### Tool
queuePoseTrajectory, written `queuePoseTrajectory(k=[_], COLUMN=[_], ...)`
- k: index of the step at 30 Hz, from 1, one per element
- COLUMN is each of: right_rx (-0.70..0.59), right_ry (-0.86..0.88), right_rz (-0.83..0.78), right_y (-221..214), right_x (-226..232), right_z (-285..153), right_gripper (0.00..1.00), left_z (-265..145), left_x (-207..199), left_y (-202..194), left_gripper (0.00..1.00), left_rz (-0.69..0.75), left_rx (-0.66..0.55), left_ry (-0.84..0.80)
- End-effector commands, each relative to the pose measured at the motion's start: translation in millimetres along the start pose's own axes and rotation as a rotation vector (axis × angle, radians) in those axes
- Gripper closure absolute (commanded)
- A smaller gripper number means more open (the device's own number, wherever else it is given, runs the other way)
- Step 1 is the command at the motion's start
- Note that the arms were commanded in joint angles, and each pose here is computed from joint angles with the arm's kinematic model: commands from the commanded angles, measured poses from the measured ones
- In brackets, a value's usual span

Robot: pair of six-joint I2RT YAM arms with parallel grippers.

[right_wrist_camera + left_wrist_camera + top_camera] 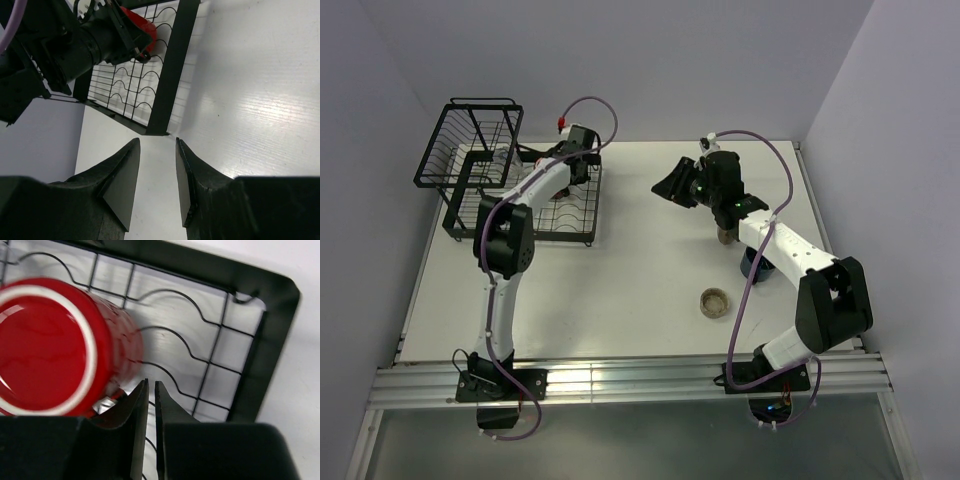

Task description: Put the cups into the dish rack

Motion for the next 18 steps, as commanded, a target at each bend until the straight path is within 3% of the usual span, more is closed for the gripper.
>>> queuePoseTrajectory(k=[1, 18], right_rx=[-0.021, -0.032], right_ry=[0.023, -0.004], right_rz=[-0.034, -0.053], right_y=[5, 12], right_x=[8, 9], right_z=[4, 8], right_gripper=[0.58, 0.58], left_z=[1, 29], left_x=[20, 39], left_y=[20, 50], left_gripper=[0.83, 0.73], left_rz=[-0.009, -0.007], left_rx=[-0.022, -0.118], left_ry=[0.05, 0.09])
Point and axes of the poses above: each gripper's point midway between its finger pads, its own z axis out along the fingers, its own x axis along the line the jaws close on, y = z × x, the point moved 9 cm from there along -z, back along the fingers, and after that the axes turned 15 degrees about z, right-handed, at the moved point
